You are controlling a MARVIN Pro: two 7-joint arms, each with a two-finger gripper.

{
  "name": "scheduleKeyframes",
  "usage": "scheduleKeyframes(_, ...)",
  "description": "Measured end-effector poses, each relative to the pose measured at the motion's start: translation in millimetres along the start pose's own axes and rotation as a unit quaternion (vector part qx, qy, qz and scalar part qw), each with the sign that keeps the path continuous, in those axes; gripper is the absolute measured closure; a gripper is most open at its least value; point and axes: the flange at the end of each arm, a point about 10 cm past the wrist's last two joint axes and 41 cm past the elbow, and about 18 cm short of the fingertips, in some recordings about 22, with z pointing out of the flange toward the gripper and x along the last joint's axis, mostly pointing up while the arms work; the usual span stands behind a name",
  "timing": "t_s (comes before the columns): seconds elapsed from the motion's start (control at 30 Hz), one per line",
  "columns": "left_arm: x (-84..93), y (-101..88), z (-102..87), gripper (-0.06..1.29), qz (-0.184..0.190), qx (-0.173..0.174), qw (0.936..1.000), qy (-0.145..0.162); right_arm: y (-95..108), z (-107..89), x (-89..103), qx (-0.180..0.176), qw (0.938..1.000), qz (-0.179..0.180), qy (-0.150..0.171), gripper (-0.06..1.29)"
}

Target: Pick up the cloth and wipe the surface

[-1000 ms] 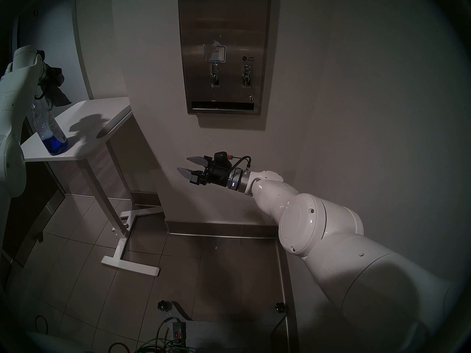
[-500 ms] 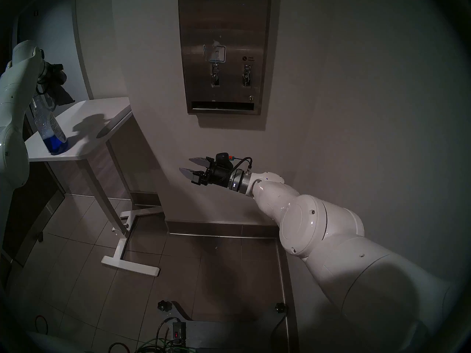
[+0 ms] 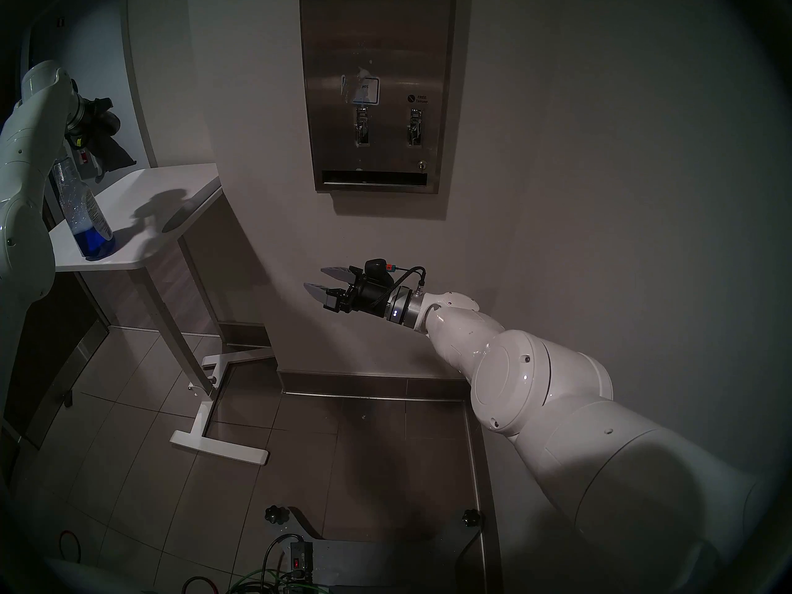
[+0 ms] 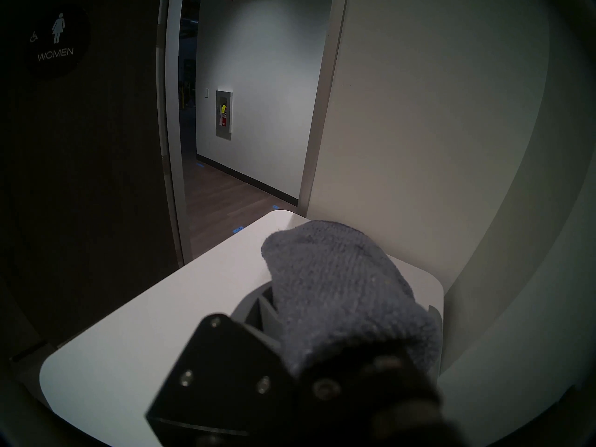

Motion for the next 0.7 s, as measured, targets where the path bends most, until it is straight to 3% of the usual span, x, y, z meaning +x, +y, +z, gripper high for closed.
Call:
scheduleKeyframes(0.4, 0.2, 13.6, -0.1, 1.24, -0.052, -0.022, 0.9983, -0.013, 1.2, -2.4, -3.5, -0.011, 0.9999, 0.006, 0.000, 0.01)
scheduleKeyframes(0.7, -9.6, 21.4, 5.5, 1.24, -0.077, -0.019, 0.9964, -0.032, 2.3, -3.9, -5.5, -0.019, 0.9998, 0.011, 0.000, 0.01)
